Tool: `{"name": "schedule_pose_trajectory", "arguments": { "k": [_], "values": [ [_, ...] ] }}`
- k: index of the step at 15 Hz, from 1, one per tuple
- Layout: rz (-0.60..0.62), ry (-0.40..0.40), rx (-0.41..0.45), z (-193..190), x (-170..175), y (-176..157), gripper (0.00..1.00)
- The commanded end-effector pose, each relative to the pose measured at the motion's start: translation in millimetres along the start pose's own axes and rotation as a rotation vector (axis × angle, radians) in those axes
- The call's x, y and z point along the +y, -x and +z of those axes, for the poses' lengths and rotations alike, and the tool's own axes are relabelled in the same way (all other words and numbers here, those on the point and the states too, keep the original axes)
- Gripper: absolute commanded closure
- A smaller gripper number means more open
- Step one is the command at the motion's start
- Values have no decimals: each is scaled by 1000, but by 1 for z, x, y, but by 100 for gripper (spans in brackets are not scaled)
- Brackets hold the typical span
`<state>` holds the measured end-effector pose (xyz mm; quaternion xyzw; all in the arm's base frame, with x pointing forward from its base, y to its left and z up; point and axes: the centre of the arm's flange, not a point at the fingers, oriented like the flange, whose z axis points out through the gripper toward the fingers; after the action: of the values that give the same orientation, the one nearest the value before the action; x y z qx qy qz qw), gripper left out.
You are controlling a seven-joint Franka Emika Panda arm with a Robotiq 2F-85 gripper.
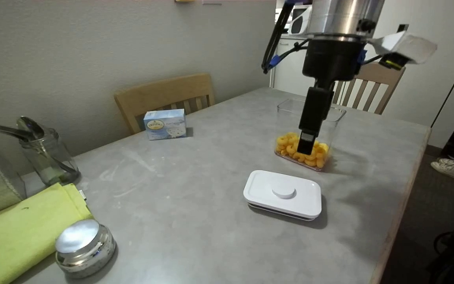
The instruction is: Put the lid on the container and then press the button atop the lid
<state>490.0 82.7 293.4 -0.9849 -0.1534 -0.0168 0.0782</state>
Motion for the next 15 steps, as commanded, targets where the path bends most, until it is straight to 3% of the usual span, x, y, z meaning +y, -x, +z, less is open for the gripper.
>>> {"name": "schedule_pose_trajectory", "arguments": {
  "k": [1, 9, 15],
  "values": [
    [-17, 38, -28, 37, 15, -18, 0],
    [-144, 84, -24, 71, 14, -66, 0],
    [-224, 177, -95, 95, 30, -89, 0]
  ]
}}
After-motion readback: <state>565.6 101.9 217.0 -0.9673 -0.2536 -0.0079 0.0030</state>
